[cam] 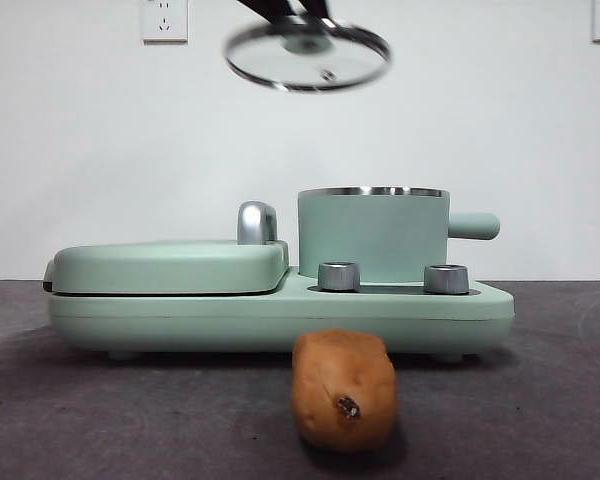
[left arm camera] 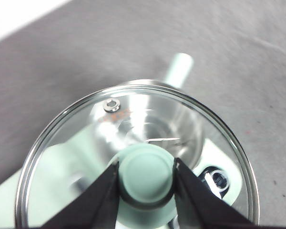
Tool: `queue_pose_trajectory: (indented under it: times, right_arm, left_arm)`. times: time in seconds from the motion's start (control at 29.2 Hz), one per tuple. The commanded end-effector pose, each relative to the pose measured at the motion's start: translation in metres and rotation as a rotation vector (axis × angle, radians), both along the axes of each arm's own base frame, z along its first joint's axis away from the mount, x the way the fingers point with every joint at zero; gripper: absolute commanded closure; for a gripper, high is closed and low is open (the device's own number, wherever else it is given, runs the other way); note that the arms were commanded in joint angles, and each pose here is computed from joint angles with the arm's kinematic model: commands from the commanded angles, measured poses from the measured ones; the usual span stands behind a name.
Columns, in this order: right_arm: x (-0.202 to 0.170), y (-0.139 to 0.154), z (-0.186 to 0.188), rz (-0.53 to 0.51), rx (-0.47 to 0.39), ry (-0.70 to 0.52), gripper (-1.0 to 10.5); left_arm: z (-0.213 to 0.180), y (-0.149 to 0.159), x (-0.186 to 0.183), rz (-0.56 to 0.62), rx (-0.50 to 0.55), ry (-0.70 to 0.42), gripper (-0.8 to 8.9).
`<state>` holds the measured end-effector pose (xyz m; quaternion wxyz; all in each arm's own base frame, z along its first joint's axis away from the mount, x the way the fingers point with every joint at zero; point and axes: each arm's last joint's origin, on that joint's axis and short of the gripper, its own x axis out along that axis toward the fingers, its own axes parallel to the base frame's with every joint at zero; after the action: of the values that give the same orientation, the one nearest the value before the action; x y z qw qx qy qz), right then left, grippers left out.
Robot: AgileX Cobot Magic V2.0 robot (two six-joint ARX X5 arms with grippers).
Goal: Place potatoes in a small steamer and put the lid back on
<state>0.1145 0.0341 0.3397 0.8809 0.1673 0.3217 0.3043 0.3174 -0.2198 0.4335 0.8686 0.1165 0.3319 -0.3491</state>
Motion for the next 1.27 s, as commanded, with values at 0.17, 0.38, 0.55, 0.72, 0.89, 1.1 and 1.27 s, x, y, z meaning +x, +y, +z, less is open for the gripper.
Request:
queue_pose_trajectory:
  times: [0.17, 0.38, 0.55, 0.72, 0.89, 1.1, 1.27]
  right_arm:
    - [0.025, 0.052, 0.000, 0.060, -0.120, 0.185, 5.1]
    - [0.038, 0.113, -0.027, 0.148, -0.286, 0.308, 5.0]
    - [0.044, 0.150, -0.058, 0.182, -0.400, 0.402, 4.5]
    - [0.052, 0.175, -0.086, 0.219, -0.472, 0.467, 4.5]
    - [0.060, 0.193, -0.112, 0.224, -0.510, 0.513, 4.5]
    - [0.068, 0.208, -0.140, 0.228, -0.551, 0.552, 4.5]
    - [0.073, 0.215, -0.157, 0.229, -0.570, 0.571, 4.5]
  left_arm:
    - [0.045, 0.059, -0.025, 0.098, -0.044, -0.068, 7.97]
    - [0.057, 0.094, -0.047, 0.167, -0.047, -0.079, 7.97]
    - [0.050, 0.111, -0.065, 0.195, -0.028, -0.046, 7.97]
    - [0.040, 0.123, -0.085, 0.209, -0.013, -0.019, 7.97]
    - [0.031, 0.133, -0.109, 0.209, -0.012, -0.018, 7.97]
    - [0.028, 0.144, -0.138, 0.210, -0.019, -0.030, 7.97]
    - [0.032, 0.152, -0.158, 0.210, -0.034, -0.058, 7.97]
